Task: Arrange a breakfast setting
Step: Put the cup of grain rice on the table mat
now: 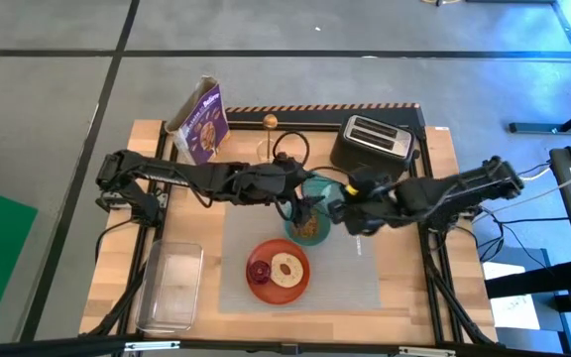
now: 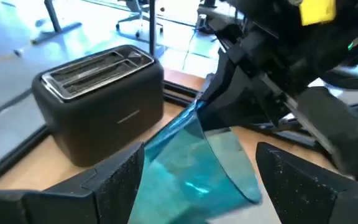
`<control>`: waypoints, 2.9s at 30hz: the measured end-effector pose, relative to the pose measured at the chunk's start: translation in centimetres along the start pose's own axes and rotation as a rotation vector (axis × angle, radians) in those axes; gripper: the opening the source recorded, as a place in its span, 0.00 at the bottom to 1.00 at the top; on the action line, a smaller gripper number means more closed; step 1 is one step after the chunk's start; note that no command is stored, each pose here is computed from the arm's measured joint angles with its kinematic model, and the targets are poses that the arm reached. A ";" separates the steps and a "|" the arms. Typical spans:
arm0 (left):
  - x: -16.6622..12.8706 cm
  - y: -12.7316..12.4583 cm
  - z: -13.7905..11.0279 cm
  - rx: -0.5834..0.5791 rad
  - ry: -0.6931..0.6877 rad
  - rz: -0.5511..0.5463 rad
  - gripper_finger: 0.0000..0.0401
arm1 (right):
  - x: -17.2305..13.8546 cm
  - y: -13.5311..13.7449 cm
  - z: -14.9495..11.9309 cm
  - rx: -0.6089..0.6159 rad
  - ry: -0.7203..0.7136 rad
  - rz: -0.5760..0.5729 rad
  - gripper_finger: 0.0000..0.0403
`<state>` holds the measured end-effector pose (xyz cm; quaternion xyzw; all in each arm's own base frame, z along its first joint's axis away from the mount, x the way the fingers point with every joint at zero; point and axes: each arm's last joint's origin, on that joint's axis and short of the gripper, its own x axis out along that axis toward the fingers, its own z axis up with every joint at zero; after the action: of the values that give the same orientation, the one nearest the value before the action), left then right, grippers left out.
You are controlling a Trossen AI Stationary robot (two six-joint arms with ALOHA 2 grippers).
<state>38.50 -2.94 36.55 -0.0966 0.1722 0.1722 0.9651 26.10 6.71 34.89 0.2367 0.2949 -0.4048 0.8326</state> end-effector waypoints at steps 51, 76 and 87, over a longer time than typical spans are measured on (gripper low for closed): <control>-2.0 0.0 -2.6 0.091 0.285 0.144 0.43 | 3.7 4.5 5.0 -0.342 0.037 0.409 0.01; -15.5 1.3 2.8 0.056 0.473 0.304 0.43 | 15.2 6.4 5.6 -0.314 0.130 0.457 0.00; -15.5 1.0 2.8 0.062 0.449 0.321 0.43 | 18.2 7.1 3.6 -0.342 0.223 0.426 0.00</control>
<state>25.28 -5.95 44.64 -0.0743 0.4000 0.2920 0.8656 42.00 -1.33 26.09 0.1926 0.3924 -0.1366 0.8890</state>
